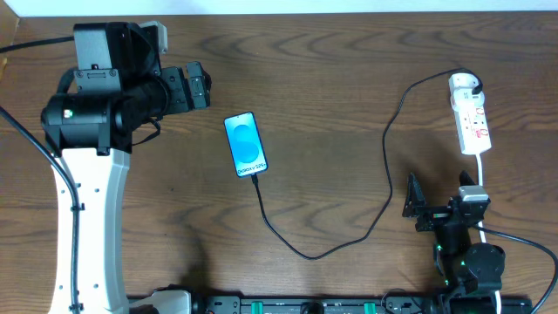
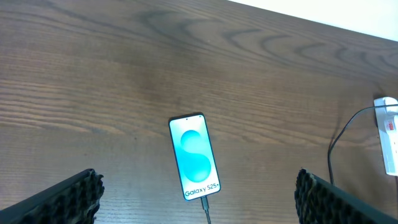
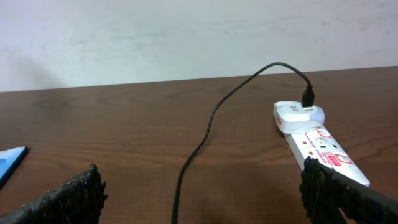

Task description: Plug charger to phone and switch on socket

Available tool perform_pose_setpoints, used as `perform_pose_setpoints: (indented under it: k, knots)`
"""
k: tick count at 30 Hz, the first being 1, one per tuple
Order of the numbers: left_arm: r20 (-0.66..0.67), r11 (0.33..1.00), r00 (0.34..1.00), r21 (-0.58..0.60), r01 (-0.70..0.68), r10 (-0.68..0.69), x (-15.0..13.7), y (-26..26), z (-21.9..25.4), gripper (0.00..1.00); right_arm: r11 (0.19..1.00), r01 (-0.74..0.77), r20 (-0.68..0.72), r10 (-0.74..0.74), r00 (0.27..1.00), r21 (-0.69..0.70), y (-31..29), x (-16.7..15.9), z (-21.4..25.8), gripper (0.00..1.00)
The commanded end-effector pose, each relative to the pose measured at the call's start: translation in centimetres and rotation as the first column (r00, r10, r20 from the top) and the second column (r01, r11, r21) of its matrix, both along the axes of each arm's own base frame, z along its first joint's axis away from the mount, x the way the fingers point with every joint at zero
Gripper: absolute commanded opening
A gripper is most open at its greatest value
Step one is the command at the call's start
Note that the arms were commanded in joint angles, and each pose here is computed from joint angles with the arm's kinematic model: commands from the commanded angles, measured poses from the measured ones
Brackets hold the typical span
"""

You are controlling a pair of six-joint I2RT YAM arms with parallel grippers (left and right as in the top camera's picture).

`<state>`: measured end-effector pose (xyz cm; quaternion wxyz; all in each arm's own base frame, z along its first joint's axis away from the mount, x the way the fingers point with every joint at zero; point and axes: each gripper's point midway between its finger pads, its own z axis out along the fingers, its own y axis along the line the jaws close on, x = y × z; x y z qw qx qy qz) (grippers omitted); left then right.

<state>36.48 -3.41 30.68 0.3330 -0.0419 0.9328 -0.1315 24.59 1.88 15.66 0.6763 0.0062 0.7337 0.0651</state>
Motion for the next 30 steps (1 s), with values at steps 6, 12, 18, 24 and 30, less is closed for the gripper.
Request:
perform_pose_setpoints:
  k: [6,12,18,24,30]
  knots:
    - [0.002,1.000,1.000,0.004,-0.003,0.003,-0.1,0.2,0.0,1.00,1.000,0.014,0.002,-0.014,1.000,0.009,-0.3,0.0,0.0,0.99]
    - [0.002,1.000,1.000,0.004,-0.003,0.003,-0.1,0.2,0.0,1.00,1.000,0.014,0.002,-0.014,1.000,0.009,-0.3,0.0,0.0,0.99]
    - [0.021,1.000,1.000,0.008,-0.007,0.007,-0.4,0.2,0.7,1.00,1.000,0.014,0.002,-0.014,1.000,0.009,-0.3,0.0,0.0,0.99]
    - [0.082,1.000,0.997,0.019,-0.006,0.004,-3.8,0.3,2.1,1.00,1.000,0.015,0.002,-0.015,1.000,0.009,-0.3,0.0,0.0,0.99]
    - [0.205,0.997,0.978,0.061,-0.054,0.040,-7.2,1.3,1.7,1.00,1.000,0.014,0.002,-0.014,1.000,0.009,-0.3,0.0,0.0,0.99]
